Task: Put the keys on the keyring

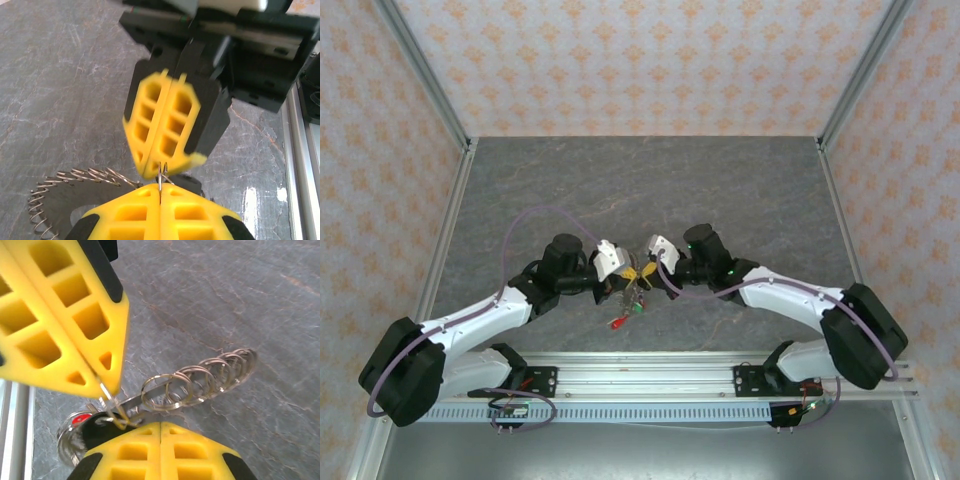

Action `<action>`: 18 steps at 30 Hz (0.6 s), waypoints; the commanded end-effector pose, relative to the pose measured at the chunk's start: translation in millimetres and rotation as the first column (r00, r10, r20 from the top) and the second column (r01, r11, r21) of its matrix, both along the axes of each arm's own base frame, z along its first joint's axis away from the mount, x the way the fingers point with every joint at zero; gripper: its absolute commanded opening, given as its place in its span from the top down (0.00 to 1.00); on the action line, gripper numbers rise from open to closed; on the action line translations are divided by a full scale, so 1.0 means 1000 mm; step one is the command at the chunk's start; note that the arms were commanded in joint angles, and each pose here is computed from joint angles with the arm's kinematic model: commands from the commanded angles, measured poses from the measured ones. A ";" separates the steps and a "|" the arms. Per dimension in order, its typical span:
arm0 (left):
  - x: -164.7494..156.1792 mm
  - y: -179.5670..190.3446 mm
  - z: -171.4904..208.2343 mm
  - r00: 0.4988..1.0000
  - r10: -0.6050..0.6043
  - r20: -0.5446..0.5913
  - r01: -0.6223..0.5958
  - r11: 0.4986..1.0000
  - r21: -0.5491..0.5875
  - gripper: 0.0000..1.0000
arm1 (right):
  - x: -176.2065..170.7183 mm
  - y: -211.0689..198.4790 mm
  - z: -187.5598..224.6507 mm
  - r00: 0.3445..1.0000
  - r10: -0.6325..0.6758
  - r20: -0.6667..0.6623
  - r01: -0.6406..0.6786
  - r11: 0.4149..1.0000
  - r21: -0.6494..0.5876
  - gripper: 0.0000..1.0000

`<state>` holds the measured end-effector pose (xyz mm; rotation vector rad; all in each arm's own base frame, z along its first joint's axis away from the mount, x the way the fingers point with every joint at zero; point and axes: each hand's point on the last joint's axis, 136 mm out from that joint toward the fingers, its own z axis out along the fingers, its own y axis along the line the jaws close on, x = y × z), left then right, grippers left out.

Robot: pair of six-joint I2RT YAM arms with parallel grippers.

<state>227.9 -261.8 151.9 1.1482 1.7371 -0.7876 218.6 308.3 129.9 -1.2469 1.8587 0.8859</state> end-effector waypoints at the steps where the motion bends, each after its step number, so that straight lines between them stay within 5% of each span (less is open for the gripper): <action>1: 0.005 -0.014 0.033 0.996 -0.031 0.084 0.039 0.995 -0.095 1.00 | -0.006 0.023 0.026 0.997 0.081 -0.018 -0.079 0.991 0.107 0.97; 7: 0.009 -0.020 0.041 0.996 -0.027 0.089 0.039 0.991 -0.130 1.00 | 0.000 0.022 0.015 1.000 0.008 -0.024 -0.005 0.993 0.119 0.95; 10: 0.013 -0.017 0.032 0.997 0.006 0.080 0.001 0.996 -0.089 1.00 | 0.020 0.004 0.012 0.987 -0.162 0.018 0.159 0.983 0.087 0.89; 18: 0.021 -0.026 -0.017 1.000 0.005 0.019 -0.007 0.993 0.116 1.00 | 0.059 -0.100 -0.006 0.749 -0.657 0.087 0.659 0.752 0.005 0.66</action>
